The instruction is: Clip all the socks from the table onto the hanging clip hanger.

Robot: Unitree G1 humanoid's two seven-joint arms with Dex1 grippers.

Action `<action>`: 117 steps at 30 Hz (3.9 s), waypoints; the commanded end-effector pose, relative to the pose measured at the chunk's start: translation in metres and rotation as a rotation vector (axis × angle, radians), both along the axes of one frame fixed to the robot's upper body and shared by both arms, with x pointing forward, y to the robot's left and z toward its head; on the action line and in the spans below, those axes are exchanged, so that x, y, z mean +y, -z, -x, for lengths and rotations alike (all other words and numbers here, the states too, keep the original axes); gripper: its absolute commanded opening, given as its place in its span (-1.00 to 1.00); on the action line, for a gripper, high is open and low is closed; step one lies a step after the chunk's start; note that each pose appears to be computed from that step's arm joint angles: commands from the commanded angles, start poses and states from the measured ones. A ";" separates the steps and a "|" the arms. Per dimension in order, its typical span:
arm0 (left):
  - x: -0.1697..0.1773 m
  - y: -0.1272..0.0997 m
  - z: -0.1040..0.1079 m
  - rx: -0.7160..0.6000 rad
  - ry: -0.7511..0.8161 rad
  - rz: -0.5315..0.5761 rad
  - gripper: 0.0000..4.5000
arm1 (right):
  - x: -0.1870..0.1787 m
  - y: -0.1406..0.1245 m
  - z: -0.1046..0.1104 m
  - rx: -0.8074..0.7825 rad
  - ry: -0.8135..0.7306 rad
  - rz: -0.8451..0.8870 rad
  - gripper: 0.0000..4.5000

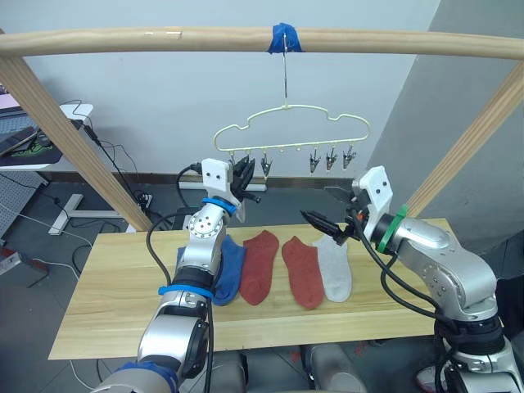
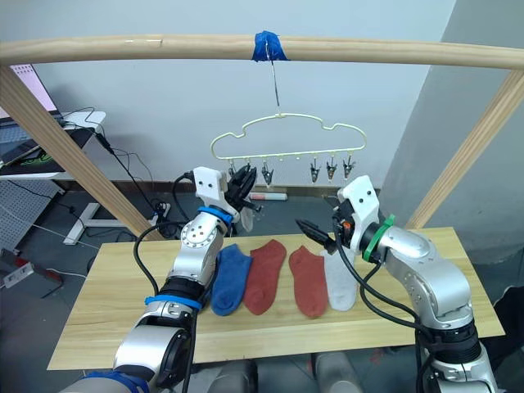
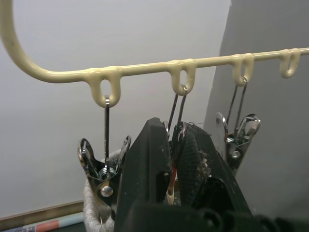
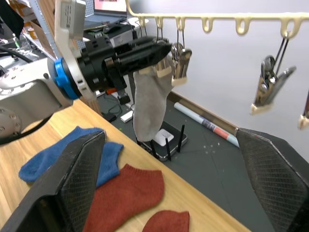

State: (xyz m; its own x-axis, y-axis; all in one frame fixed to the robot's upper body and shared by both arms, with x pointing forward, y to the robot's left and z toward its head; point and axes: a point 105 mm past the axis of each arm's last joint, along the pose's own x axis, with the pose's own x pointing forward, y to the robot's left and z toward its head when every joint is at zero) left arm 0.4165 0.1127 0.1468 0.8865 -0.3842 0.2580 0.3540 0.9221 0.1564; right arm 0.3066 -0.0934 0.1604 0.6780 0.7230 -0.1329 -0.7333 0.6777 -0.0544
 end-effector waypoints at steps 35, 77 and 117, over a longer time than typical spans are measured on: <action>0.020 -0.029 0.070 0.531 0.332 0.138 -0.91 | -0.068 0.193 -0.052 0.246 0.058 0.527 -0.55; 0.007 -0.050 0.077 0.807 0.542 0.633 -0.91 | 0.060 0.014 0.009 -0.019 -0.251 -0.011 -0.99; 0.023 -0.056 0.099 0.705 0.555 0.450 0.99 | 0.080 0.010 -0.011 -0.010 -0.255 -0.065 -0.88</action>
State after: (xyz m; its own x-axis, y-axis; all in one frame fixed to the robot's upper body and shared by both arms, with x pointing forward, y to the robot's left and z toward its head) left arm 0.3264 0.1381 0.1942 0.6436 -0.7640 -0.0454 0.5775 0.5237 -0.6262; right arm 0.3190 -0.0184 0.1382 0.4949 0.8615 -0.1134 -0.8678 0.4968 -0.0132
